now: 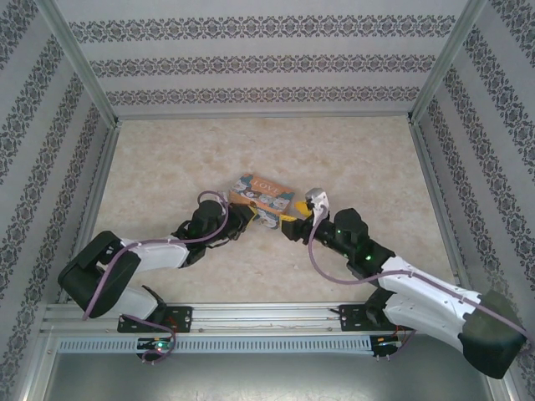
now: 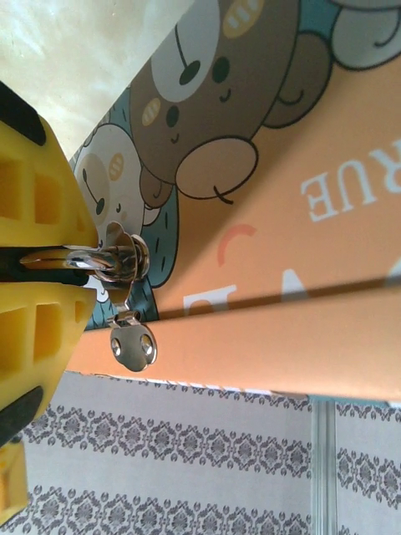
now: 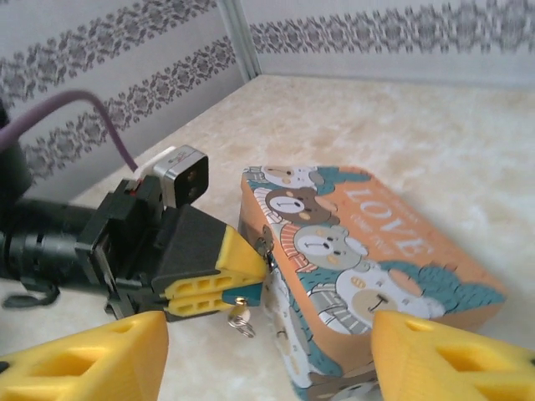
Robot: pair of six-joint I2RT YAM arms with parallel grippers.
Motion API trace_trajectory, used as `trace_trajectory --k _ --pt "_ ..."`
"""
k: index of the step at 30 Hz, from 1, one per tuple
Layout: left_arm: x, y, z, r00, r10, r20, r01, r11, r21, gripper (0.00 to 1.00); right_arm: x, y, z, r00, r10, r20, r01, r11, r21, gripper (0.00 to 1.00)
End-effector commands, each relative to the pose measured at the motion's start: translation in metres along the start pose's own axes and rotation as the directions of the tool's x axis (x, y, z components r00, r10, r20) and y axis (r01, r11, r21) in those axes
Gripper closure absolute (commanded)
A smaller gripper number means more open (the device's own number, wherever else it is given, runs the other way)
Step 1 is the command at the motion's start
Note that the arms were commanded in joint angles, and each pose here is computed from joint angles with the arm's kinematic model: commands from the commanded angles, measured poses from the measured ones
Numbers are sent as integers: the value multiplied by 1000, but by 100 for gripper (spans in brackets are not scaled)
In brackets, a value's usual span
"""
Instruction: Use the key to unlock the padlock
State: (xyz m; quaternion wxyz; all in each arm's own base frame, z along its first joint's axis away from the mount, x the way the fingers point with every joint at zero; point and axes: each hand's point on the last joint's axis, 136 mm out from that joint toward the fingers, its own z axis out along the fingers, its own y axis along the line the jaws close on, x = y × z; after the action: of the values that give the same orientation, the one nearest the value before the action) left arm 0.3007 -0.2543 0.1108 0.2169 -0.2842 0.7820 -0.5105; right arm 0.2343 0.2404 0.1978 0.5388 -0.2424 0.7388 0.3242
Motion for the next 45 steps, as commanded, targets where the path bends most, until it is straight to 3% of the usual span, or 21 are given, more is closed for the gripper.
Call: trace_trajectory --k 1,9,14,18,25,45 --pt "1 -15 -3 1000 1 6 -1 1000 0 100 7 0 -4 953 -303 -14 303 953 19 29" --pt "0 -24 -11 1000 -16 11 16 999 -32 100 19 14 0 777 -628 -47 629 777 -3 19" --pt "0 -30 -16 1000 -4 12 5 999 -41 100 27 14 8 661 -743 -103 747 665 4 13" --pt "-1 -33 -18 1000 -5 15 5 999 -37 100 27 16 18 606 -786 -125 792 610 2 13" --pt "-1 -32 -18 1000 -4 10 5 999 -43 100 26 23 33 569 -812 -130 818 575 -20 19" --pt "0 -31 -17 1000 -4 8 5 999 -37 100 31 31 69 537 -831 -143 836 547 -37 52"
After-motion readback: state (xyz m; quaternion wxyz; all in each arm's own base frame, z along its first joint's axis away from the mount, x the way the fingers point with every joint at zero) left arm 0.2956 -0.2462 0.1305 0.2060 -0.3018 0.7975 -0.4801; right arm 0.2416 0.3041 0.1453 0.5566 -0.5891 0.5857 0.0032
